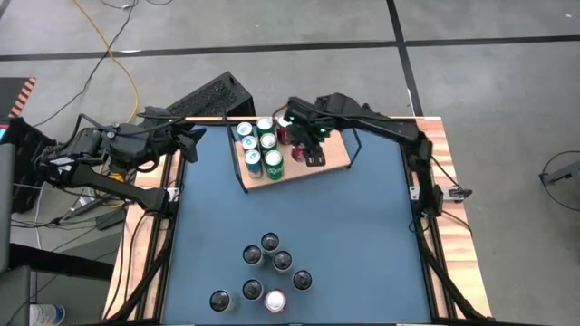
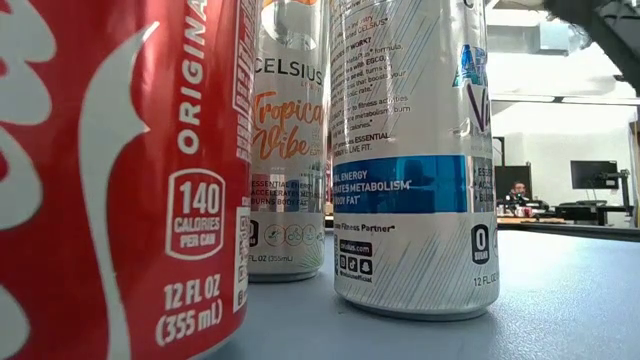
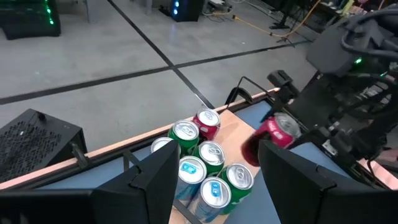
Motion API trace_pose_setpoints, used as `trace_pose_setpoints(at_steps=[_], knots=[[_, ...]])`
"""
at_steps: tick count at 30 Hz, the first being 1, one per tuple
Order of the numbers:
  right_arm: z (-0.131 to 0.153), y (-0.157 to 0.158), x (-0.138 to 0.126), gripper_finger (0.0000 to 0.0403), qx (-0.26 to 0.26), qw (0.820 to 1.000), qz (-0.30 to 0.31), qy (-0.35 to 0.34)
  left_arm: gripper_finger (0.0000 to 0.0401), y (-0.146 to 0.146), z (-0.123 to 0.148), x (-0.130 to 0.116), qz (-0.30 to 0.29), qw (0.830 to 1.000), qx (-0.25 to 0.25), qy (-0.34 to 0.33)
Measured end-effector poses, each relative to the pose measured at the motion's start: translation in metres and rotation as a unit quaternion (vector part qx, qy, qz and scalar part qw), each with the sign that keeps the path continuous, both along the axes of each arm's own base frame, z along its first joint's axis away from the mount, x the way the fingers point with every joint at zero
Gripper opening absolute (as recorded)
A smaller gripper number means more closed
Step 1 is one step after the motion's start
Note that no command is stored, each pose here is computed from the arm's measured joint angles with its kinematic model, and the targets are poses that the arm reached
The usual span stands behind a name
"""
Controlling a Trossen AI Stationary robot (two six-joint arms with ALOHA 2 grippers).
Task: Place canned beverage on shelf
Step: Put the top red soda can on the shelf aligned with the other red soda can
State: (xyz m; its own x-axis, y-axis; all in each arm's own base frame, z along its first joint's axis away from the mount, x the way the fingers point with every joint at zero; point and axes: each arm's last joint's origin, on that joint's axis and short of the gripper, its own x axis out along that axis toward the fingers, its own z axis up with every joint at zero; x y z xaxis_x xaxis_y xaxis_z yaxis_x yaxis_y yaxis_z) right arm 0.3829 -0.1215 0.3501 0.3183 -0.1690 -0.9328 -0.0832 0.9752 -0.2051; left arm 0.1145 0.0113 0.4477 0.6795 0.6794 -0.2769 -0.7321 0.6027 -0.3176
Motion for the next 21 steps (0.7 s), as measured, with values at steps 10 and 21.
trace_pose_setpoints(at_steps=[10,21], knots=[[-0.044,-0.017,0.035,0.0271,-0.01,0.996,0.061,0.062,0.0206,0.0,0.0,0.0,0.005,1.0,0.002,0.0],[-0.06,-0.034,0.042,0.0271,-0.016,0.996,0.06,0.061,0.0206,0.001,0.0,-0.001,0.021,1.0,0.004,-0.006]])
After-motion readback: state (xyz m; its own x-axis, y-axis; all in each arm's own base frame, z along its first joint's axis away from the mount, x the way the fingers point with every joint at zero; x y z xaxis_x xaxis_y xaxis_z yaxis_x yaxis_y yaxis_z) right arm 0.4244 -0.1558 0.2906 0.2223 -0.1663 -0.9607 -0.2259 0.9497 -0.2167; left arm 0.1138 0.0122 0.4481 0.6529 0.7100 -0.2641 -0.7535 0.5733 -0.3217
